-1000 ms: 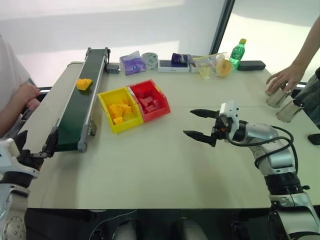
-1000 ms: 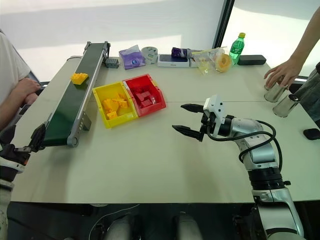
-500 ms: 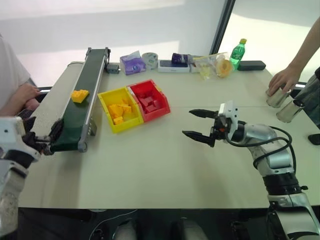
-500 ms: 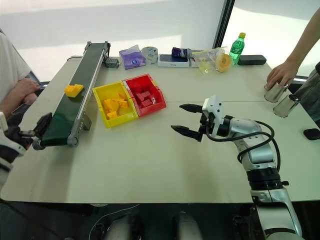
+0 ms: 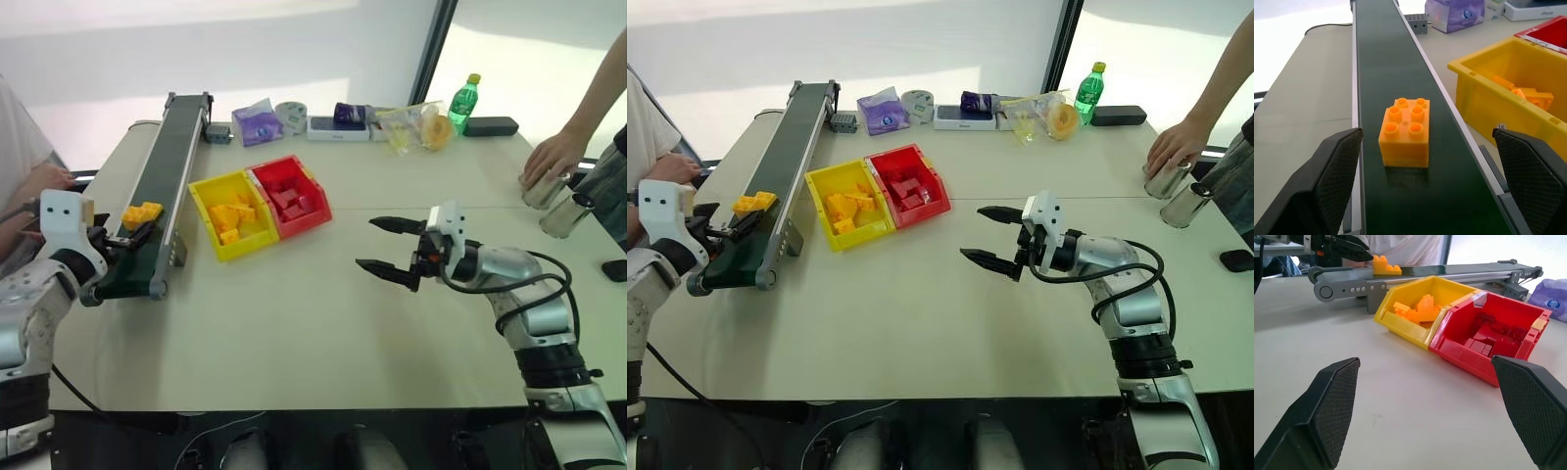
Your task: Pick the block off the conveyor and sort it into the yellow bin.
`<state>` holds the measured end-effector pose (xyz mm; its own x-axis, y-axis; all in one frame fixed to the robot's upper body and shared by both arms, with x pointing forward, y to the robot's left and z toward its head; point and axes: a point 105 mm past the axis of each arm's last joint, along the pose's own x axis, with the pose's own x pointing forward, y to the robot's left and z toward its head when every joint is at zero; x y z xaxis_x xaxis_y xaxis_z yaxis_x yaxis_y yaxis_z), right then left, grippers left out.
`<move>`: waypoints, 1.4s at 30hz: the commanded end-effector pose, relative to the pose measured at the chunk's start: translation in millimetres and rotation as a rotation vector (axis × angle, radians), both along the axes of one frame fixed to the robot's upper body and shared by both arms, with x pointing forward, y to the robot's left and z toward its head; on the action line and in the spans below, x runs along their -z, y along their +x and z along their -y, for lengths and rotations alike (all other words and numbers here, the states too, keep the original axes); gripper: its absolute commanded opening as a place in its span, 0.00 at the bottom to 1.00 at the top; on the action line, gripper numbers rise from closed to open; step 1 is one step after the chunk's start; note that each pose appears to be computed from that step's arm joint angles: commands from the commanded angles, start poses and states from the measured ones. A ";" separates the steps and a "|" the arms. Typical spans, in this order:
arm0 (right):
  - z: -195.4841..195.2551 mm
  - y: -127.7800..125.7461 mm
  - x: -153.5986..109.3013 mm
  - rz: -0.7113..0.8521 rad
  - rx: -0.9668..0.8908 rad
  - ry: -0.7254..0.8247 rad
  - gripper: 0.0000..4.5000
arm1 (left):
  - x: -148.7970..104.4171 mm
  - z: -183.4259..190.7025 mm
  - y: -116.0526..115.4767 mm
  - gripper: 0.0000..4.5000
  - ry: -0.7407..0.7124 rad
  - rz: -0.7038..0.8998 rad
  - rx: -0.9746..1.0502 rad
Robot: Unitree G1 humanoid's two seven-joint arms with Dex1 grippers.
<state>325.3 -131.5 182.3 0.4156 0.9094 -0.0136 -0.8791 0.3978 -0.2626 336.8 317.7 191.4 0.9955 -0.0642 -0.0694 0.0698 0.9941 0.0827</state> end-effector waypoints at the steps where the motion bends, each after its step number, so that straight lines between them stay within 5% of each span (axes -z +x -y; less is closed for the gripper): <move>1: 2.5 -5.1 -16.7 0.068 0.002 0.010 1.00 | -2.6 -2.3 -0.8 0.99 0.019 0.013 0.001; 5: 4.1 -5.4 -16.3 0.066 0.006 0.008 1.00 | 8.9 4.5 -4.9 0.82 -0.014 -0.010 0.033; 10: 6.5 -4.5 -15.7 0.063 0.007 0.006 1.00 | 7.5 5.0 -11.2 0.29 -0.001 -0.011 0.022; 21: 4.9 -1.8 -15.2 0.061 0.001 0.008 1.00 | -53.9 40.1 -5.4 0.31 -0.073 0.184 0.078; 35: 2.2 -2.5 -19.4 0.074 0.020 0.016 1.00 | -38.0 117.3 88.1 0.31 -0.165 0.170 0.129; 41: 5.5 -5.2 -21.8 0.074 0.039 0.016 1.00 | -43.8 127.9 94.0 0.94 -0.137 0.195 0.156; 42: 5.4 -5.4 -21.9 0.072 0.040 0.018 1.00 | -43.9 128.3 93.5 0.99 -0.135 0.197 0.158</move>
